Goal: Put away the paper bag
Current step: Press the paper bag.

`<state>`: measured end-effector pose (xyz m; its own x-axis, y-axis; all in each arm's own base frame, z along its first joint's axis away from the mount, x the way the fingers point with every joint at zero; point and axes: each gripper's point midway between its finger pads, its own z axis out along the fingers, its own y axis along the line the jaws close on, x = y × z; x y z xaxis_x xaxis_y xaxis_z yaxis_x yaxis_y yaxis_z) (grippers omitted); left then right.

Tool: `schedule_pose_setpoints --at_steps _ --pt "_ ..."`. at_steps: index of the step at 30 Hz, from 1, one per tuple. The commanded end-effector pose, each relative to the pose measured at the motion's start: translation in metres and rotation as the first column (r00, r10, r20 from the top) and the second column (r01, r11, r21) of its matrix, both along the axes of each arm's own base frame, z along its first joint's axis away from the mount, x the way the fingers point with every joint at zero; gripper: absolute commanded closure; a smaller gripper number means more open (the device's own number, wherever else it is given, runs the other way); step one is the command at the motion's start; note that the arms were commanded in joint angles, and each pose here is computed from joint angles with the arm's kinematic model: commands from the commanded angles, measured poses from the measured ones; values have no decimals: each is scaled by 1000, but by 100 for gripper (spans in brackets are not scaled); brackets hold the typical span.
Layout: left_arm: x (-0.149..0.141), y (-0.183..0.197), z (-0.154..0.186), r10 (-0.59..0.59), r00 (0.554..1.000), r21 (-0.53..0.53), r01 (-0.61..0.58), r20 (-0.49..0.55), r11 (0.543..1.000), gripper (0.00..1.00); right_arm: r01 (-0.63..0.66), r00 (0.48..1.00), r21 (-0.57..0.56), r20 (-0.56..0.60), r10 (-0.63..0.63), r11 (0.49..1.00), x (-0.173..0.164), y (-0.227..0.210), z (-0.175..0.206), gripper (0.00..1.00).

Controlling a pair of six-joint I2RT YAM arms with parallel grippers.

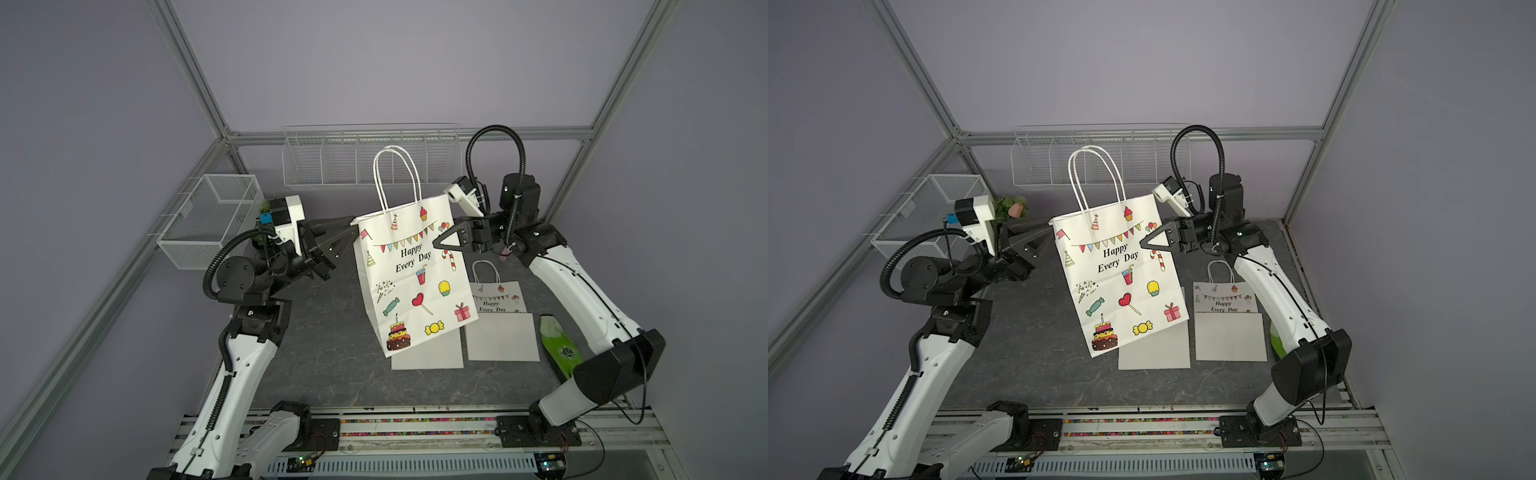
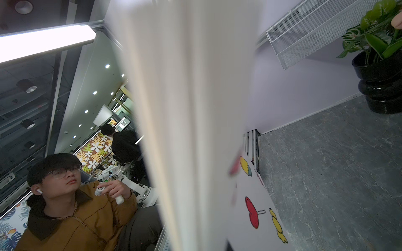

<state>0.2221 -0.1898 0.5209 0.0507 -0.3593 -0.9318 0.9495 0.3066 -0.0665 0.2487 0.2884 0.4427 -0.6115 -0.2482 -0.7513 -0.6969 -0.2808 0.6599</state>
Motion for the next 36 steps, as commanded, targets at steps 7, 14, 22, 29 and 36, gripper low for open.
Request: schedule_pose_setpoints --at_steps 7,14,22,29,36 --pt "-7 2 17 -6 999 -35 7 33 999 76 -26 999 12 20 26 1000 -11 -2 2 93" --pt "-8 1 18 -28 999 -36 29 34 999 100 -27 999 13 22 27 1000 -13 -3 3 93" --pt "-8 3 19 -7 999 -39 8 32 999 100 -27 999 18 34 27 999 -17 -5 7 93" --pt "-24 -6 -2 -70 997 85 66 36 994 12 6 997 31 71 -9 999 -20 -16 20 93" --pt "-19 -9 -14 -69 998 134 67 12 989 38 9 998 27 63 -11 1000 -21 -15 19 93"
